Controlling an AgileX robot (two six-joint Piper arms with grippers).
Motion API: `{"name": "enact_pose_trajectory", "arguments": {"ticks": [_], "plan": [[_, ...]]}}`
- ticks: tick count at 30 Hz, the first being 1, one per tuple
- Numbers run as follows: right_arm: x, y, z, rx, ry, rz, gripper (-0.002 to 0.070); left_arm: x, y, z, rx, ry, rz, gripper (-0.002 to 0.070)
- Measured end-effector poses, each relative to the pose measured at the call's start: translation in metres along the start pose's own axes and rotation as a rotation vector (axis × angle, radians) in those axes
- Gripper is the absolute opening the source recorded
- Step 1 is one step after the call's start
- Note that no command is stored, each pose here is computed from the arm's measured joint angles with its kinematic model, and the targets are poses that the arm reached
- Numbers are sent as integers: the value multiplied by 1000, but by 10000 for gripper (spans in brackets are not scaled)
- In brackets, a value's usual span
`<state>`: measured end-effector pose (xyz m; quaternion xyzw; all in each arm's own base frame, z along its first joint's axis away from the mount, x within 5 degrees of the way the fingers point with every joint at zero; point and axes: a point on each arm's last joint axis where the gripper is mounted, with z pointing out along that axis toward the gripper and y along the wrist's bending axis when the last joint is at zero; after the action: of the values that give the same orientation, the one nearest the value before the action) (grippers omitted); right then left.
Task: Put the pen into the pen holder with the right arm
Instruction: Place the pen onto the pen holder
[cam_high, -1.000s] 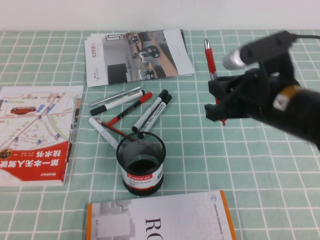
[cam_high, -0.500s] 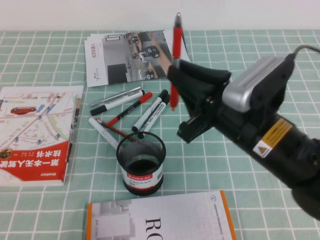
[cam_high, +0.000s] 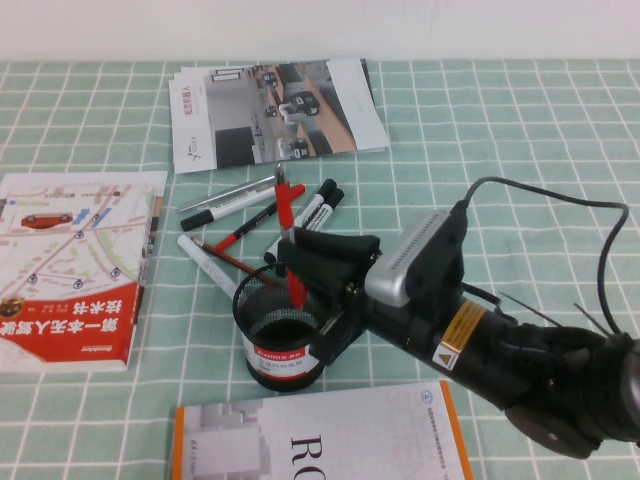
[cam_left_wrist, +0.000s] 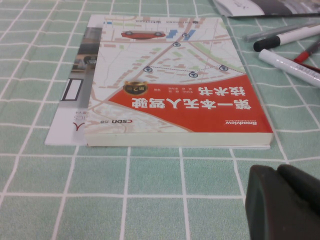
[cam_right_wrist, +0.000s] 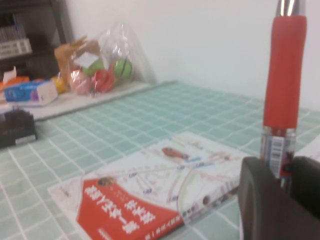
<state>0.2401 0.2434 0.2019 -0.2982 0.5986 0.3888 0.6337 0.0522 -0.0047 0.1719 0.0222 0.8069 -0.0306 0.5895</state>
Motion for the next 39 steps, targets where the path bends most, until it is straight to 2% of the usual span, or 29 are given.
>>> {"name": "enact_pose_trajectory", "arguments": {"ticks": [13,26,31,39], "plan": [[10,1,4,-28,25,-7,74,0,0,0,0,0,0,-4],[22,-2,4,-8,109,-3,77,0,0,0,0,0,0,-4],[25,-3,4,3,149,-4,109,0,0,0,0,0,0,-4],[26,-3,4,5,155,-4,207,0,0,0,0,0,0,-4]]}}
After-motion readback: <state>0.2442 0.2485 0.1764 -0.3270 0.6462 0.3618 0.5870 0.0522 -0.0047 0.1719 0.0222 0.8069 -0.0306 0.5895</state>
